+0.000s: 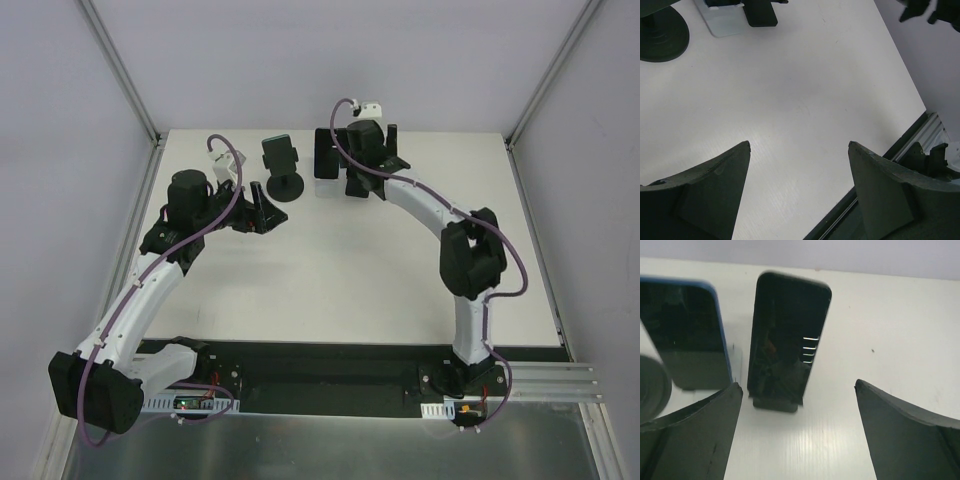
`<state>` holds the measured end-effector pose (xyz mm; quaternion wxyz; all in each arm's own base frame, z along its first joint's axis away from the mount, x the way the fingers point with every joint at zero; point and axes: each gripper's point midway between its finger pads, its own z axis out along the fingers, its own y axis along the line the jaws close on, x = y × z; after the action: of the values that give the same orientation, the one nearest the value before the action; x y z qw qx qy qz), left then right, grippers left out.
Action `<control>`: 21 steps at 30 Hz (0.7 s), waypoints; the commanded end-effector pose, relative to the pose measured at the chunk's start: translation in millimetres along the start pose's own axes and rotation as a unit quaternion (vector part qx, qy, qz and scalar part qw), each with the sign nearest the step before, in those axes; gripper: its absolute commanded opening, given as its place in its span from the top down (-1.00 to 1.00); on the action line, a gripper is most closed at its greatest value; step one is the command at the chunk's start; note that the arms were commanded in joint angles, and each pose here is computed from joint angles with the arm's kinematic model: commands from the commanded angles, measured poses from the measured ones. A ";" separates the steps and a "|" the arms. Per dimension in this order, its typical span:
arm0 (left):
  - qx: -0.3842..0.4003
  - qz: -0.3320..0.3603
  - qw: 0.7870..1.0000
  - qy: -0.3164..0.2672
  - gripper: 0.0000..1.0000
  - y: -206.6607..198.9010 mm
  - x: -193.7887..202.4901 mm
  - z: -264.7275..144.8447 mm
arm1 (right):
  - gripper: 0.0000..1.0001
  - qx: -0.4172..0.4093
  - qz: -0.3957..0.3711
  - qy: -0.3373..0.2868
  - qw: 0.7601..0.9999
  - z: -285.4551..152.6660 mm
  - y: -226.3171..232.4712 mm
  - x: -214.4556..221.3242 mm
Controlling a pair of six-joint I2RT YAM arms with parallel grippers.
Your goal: Place the phone on the phone stand
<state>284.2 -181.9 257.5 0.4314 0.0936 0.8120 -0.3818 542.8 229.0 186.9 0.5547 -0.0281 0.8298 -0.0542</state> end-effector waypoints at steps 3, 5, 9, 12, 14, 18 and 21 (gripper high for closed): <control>-0.011 0.009 1.000 -0.013 -0.56 9.2 -4.4 2.3 | -0.93 -0.076 -0.017 0.030 0.996 -128.3 7.6 14.3; -0.013 0.010 1.000 -0.014 -0.56 10.0 -4.7 2.4 | -0.93 -0.135 -0.032 0.072 0.988 -164.1 21.9 62.2; -0.017 0.015 1.000 -0.013 -0.56 12.5 -3.7 3.0 | -0.93 -0.167 -0.074 0.098 0.978 -228.7 14.8 118.8; -0.016 0.023 1.000 -0.014 -0.57 12.4 -4.6 2.5 | -0.93 -0.148 -0.068 0.069 0.984 -270.0 -16.4 123.8; -0.011 0.032 0.999 -0.016 -0.58 10.0 -6.0 1.4 | -0.93 -0.158 -0.026 0.037 0.986 -295.5 -38.1 105.9; 0.010 0.063 0.997 -0.047 -0.60 -3.7 -18.9 -6.5 | -0.93 -0.187 0.045 -0.003 0.981 -327.2 -78.7 101.7; 0.029 0.065 0.994 -0.077 -0.64 -23.6 -33.5 -21.5 | -0.93 -0.217 0.094 -0.056 0.970 -351.3 -107.3 88.2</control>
<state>288.5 -177.3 255.6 0.4494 0.1035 0.8078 -0.3673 200.0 168.9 231.3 0.5465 -0.1208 0.8166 0.1413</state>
